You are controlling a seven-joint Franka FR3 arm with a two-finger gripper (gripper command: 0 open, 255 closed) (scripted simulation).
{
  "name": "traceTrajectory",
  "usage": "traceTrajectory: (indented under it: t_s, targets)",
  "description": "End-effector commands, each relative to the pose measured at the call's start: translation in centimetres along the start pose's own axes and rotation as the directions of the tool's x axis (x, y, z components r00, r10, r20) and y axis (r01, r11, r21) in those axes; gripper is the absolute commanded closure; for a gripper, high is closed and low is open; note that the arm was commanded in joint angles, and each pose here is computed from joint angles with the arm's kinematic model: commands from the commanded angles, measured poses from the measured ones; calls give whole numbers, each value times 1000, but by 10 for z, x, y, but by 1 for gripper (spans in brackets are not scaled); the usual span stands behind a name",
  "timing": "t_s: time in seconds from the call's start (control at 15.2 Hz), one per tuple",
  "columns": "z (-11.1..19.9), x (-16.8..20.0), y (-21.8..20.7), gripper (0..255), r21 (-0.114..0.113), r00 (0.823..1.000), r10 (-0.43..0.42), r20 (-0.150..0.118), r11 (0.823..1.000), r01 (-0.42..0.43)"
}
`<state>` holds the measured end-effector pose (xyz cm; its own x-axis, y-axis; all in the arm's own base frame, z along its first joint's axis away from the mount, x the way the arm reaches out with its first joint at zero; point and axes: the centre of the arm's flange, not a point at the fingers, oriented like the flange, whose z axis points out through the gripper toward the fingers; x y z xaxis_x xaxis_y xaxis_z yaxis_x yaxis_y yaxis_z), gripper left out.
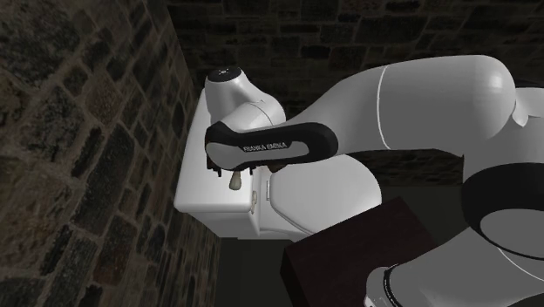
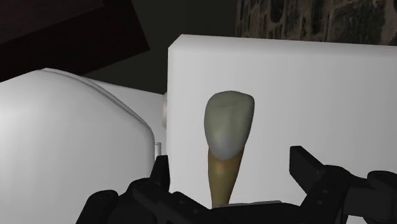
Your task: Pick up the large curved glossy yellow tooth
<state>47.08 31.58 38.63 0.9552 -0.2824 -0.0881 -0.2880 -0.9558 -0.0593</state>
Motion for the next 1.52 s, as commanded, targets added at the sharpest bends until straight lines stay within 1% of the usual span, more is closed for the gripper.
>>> traceTrajectory:
  t_s: [0.0,0.07,0.2,0.26,0.86,1.45]
  targets:
    - [10,1,1,0,0,1000,0,0,1000,0]
    - [19,2,1,0,0,1000,0,0,1000,0]
    - [19,2,1,0,0,1000,0,0,1000,0]
    - [18,2,1,255,0,1000,0,0,1000,0]
    - [19,2,1,255,0,1000,0,0,1000,0]
    - [-29,-2,-2,255,0,1000,0,0,1000,0]
